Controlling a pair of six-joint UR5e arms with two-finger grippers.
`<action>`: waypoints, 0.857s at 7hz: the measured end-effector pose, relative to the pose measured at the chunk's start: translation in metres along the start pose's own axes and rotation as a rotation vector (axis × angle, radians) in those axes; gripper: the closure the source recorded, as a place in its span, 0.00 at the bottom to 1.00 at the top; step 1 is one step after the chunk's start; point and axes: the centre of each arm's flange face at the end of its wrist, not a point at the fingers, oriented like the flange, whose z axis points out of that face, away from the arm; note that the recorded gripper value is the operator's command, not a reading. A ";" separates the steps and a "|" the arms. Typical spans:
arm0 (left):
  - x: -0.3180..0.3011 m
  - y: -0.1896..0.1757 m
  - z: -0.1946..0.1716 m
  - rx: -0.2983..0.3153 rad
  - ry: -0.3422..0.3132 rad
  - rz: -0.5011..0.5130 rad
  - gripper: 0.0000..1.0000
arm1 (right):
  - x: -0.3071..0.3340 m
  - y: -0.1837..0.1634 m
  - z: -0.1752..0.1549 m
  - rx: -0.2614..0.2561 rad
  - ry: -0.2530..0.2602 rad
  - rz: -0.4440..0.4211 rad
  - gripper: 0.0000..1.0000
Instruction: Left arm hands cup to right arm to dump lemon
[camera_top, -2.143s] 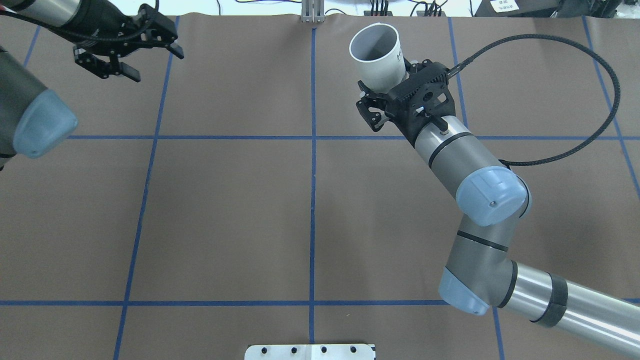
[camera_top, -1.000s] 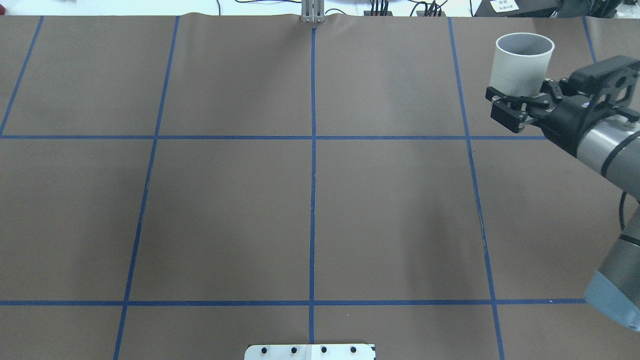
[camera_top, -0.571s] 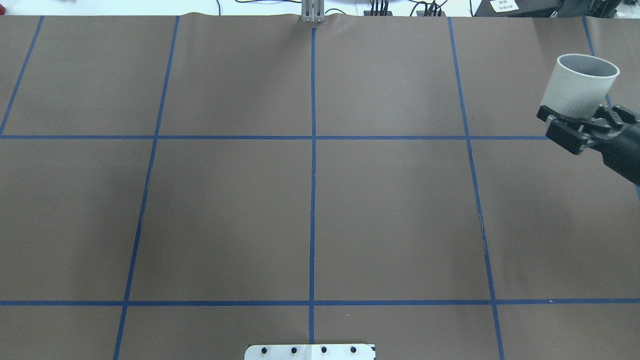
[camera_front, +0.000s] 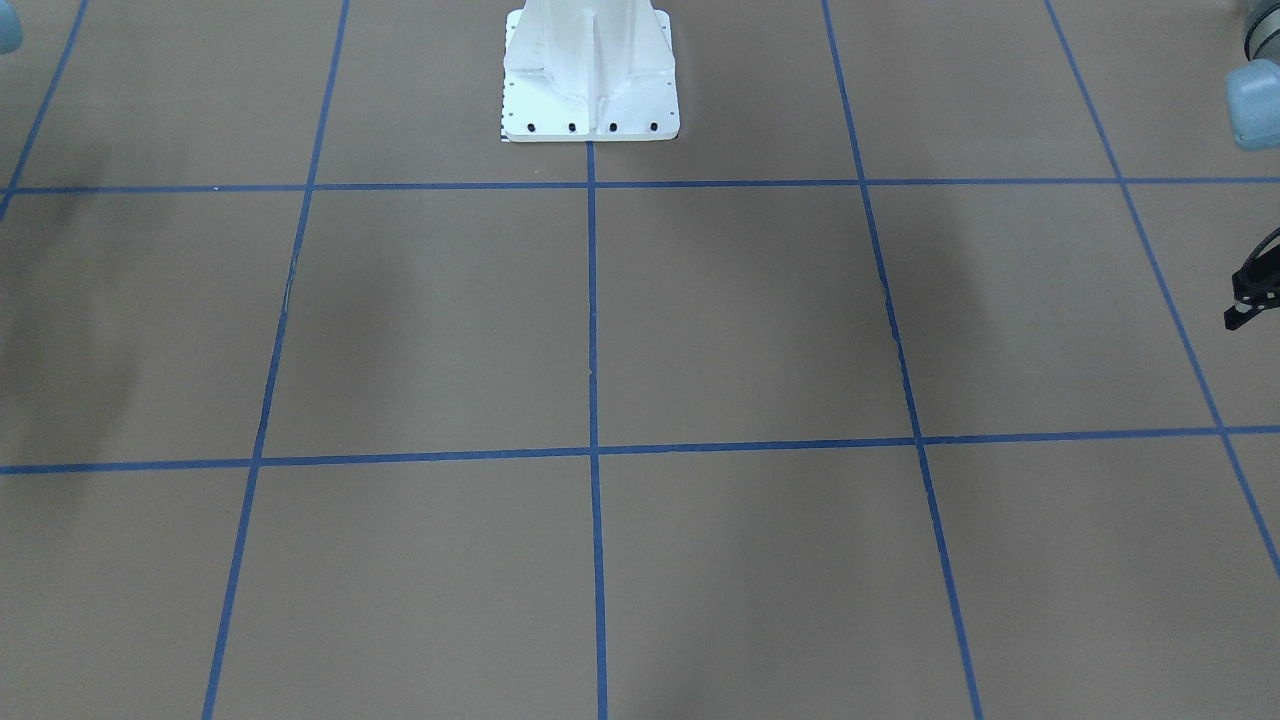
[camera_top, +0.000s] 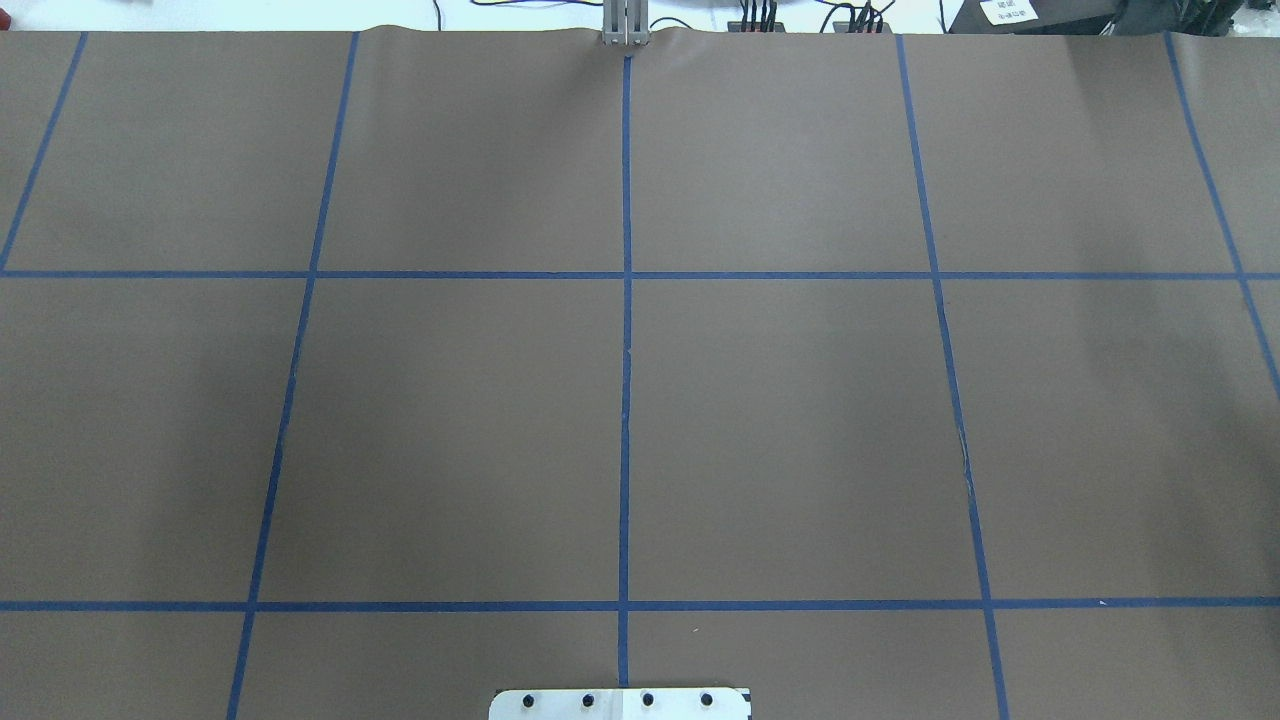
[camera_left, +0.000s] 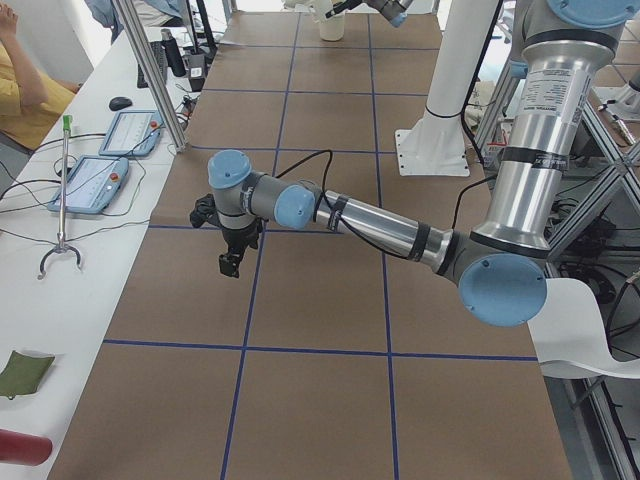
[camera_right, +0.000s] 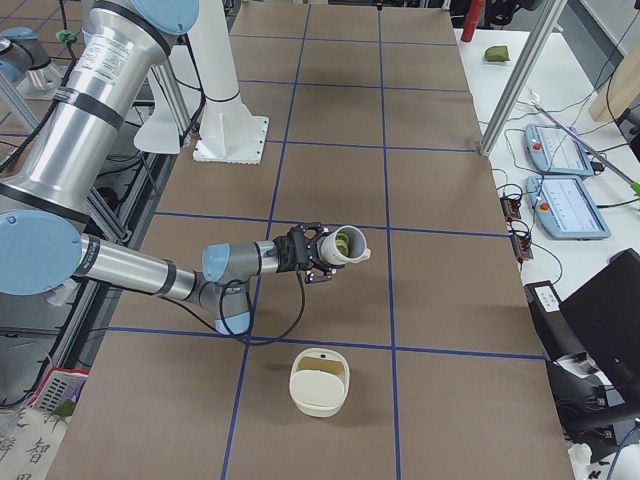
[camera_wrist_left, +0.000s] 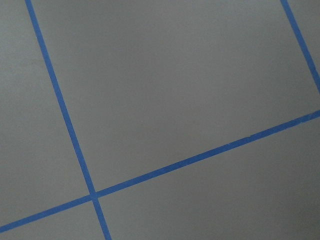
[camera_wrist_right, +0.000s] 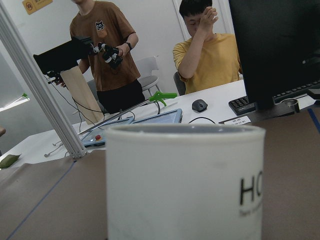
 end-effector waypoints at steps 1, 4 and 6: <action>0.000 0.000 0.000 0.001 0.000 0.001 0.00 | 0.032 0.004 -0.024 0.014 -0.011 0.079 1.00; 0.002 -0.001 0.000 0.001 0.001 0.004 0.00 | 0.068 0.003 -0.056 0.045 -0.023 0.329 1.00; 0.005 -0.004 -0.001 0.003 0.002 0.004 0.00 | 0.085 0.000 -0.075 0.067 -0.044 0.473 1.00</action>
